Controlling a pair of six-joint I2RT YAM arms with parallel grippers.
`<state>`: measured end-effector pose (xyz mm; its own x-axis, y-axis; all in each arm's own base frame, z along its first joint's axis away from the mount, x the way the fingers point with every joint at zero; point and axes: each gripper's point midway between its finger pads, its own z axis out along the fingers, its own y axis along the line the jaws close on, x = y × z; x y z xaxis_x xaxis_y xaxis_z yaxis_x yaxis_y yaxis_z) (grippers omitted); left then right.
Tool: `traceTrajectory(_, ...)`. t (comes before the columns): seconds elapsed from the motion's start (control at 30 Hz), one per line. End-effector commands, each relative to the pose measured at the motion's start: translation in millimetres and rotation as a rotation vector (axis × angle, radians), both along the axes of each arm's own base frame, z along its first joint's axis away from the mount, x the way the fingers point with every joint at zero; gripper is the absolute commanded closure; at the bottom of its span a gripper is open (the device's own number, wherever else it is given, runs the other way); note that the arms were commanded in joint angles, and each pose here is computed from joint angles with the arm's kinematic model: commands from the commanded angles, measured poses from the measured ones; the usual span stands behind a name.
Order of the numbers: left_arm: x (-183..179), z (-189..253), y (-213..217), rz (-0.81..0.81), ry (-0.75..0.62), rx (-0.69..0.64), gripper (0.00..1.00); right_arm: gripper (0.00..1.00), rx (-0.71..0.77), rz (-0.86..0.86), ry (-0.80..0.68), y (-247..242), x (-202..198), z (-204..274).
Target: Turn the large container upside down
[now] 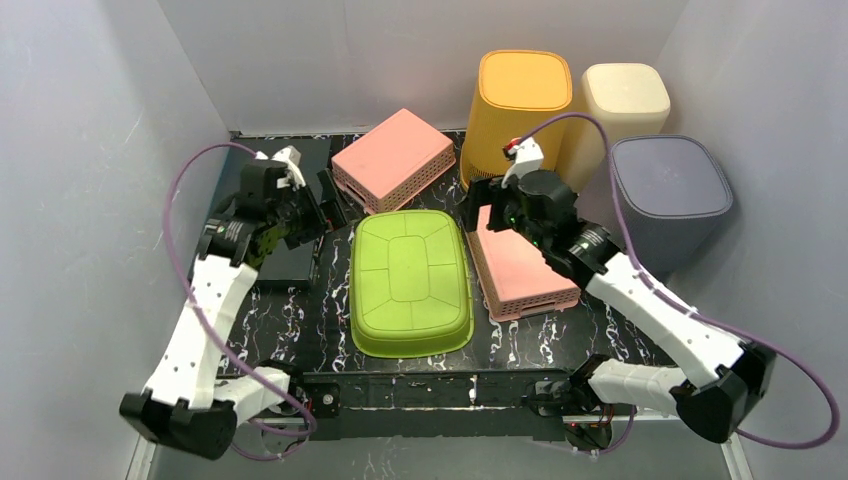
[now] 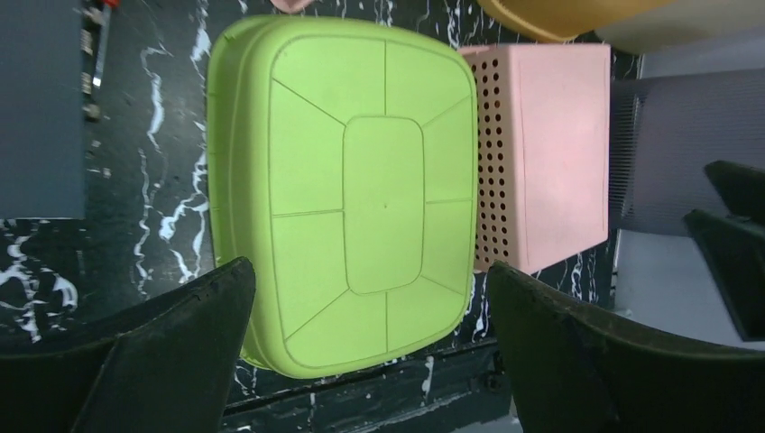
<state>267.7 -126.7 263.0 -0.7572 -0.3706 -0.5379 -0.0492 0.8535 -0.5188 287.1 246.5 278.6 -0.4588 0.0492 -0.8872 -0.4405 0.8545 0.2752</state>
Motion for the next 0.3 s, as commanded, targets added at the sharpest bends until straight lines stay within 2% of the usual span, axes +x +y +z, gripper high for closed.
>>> traceTrajectory(0.0, -21, 24, 38, 0.099, -0.089, 0.133, 0.02, 0.01, -0.042, -0.157, -0.195, -41, 14, 42)
traceTrajectory(0.27, -37, 47, 68, 0.17, -0.189, 0.235, 0.02, 0.01, -0.007, -0.187, -0.197, -53, 4, 51)
